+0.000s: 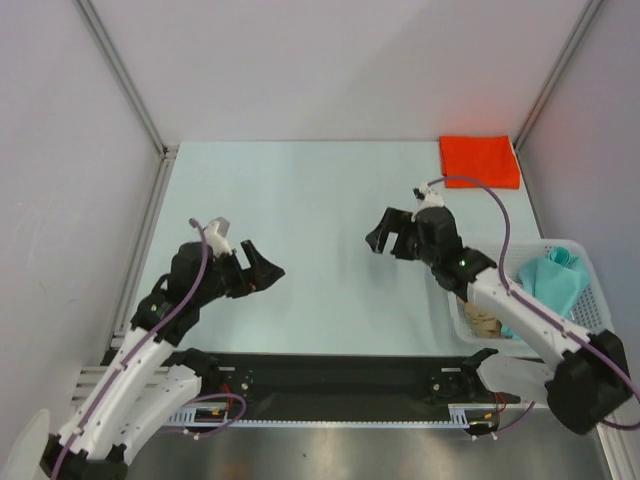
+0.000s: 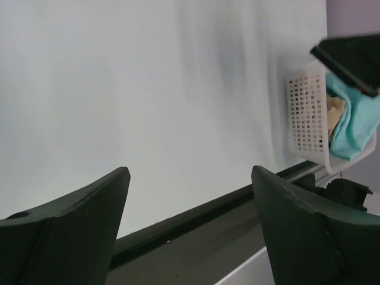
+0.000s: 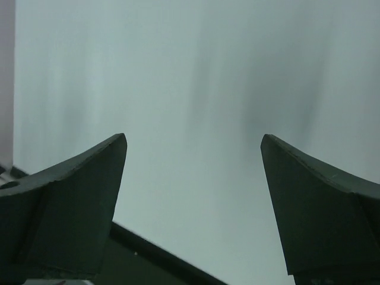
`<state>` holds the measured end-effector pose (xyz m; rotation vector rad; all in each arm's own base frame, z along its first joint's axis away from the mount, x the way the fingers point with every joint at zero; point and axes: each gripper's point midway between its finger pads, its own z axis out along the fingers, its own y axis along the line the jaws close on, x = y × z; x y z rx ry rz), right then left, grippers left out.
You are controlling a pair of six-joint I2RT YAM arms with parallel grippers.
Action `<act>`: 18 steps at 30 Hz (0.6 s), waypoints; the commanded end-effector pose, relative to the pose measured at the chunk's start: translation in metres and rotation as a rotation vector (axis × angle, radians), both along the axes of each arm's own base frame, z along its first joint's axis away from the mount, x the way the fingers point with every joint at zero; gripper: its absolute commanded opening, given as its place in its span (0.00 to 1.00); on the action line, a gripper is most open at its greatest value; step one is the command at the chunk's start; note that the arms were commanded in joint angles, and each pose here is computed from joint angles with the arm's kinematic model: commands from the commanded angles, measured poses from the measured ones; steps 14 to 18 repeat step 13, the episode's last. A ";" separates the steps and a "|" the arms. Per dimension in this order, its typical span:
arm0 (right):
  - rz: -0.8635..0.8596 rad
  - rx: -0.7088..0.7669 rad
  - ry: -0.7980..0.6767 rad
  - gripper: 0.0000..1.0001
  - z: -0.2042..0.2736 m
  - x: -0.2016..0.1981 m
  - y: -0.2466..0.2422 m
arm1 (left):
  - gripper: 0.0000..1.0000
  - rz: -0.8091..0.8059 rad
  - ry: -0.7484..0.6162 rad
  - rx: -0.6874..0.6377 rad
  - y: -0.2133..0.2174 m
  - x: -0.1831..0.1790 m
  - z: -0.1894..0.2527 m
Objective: Fold and stack the t-shirts
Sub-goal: Neatly place the folded tshirt to the corner
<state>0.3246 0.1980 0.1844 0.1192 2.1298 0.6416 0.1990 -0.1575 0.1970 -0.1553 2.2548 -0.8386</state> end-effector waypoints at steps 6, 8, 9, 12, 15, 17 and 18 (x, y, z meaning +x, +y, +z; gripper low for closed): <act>-0.248 0.067 0.131 1.00 -0.004 -0.071 -0.020 | 1.00 0.142 -0.052 -0.365 -0.009 -0.005 -0.016; -0.272 0.030 0.150 1.00 -0.012 -0.085 -0.031 | 1.00 0.133 -0.014 -0.403 -0.014 -0.009 -0.027; -0.251 0.032 0.145 1.00 -0.014 -0.089 -0.030 | 1.00 0.129 -0.009 -0.408 -0.014 -0.010 -0.029; -0.219 0.131 0.164 1.00 -0.019 -0.106 -0.027 | 1.00 0.104 -0.049 -0.436 -0.014 -0.017 -0.023; -0.186 0.158 0.159 1.00 -0.019 -0.111 -0.024 | 1.00 0.095 -0.062 -0.452 -0.014 -0.020 -0.020; -0.186 0.158 0.159 1.00 -0.019 -0.111 -0.024 | 1.00 0.095 -0.062 -0.452 -0.014 -0.020 -0.020; -0.186 0.158 0.159 1.00 -0.019 -0.111 -0.024 | 1.00 0.095 -0.062 -0.452 -0.014 -0.020 -0.020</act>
